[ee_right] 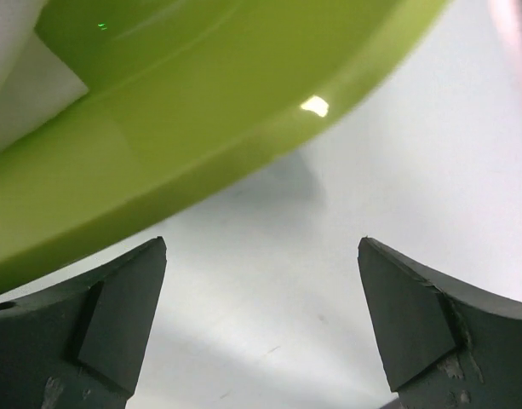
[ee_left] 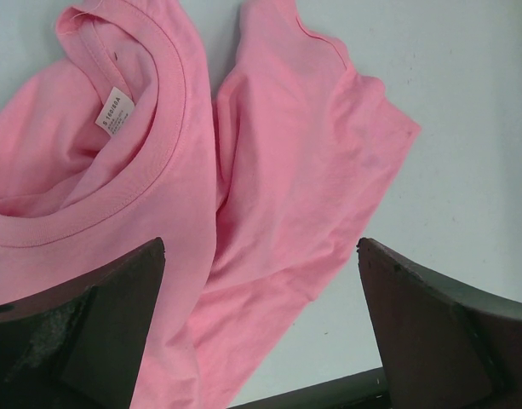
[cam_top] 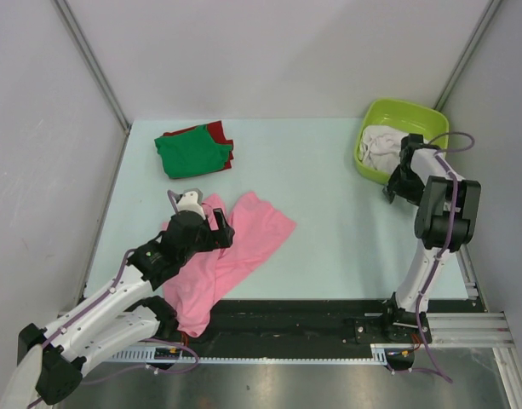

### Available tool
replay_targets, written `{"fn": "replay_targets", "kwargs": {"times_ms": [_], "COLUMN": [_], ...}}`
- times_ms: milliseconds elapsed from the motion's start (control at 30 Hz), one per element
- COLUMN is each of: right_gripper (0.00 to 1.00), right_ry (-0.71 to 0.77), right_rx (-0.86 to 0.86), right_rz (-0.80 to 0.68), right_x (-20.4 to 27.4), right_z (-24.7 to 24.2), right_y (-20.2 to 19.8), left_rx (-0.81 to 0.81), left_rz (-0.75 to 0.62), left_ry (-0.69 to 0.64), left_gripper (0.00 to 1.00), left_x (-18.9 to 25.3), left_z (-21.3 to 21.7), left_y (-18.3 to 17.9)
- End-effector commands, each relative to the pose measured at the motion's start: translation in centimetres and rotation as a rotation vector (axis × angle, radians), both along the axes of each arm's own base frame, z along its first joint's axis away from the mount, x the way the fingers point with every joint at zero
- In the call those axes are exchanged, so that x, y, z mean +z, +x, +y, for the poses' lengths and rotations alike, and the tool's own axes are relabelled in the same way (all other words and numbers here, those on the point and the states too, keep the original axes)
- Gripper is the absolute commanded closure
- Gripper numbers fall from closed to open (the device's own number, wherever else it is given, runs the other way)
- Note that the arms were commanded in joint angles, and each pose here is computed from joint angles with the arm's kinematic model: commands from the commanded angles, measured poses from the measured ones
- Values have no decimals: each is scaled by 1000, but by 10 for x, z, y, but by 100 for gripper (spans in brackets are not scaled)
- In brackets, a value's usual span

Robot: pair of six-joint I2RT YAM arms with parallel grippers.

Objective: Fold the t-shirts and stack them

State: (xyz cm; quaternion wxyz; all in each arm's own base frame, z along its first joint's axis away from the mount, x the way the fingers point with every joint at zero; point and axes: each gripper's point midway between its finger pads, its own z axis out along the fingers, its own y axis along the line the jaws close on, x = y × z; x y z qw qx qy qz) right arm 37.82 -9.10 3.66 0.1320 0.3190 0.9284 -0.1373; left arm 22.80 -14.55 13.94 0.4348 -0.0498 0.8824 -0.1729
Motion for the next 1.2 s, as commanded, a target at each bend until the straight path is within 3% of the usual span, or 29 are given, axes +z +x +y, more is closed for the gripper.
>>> {"fn": "replay_targets", "kwargs": {"times_ms": [0,100,233,467,700,767,900,933,1167], "right_gripper": [0,0,0,0,0,0,0,0,0], "right_ry": [-227,-331,-327,-229,201,243,250,240,149], "right_rx": [-292,-409,-438,-148,372,462,521,518,565], "right_rz": [-142,-151,-343,-499,-537,-550,-512,-444,-462], "right_x": [13,37,104,172,141,136,116,89,62], "right_z": [-82,-108,-104,-13,169,197,212,211,203], "right_y": [39,32,37,50,58,66,97,102,157], "left_rx": [-8,-11,-21,-36,-28,-22,-15,-14,-8], "left_rz": [-26,-26,-28,-35,-37,-40,-42,-44,-41], "left_ry": [-22,-27,-35,-46,-37,-33,-30,-30,-24], "left_gripper": [0,0,0,0,0,0,0,0,0], "left_x": [5,5,4,7,8,10,10,11,9], "left_z": [-4,-5,-7,-10,-9,-8,-6,-6,-5], "left_y": [4,3,3,3,5,6,6,6,6]}}
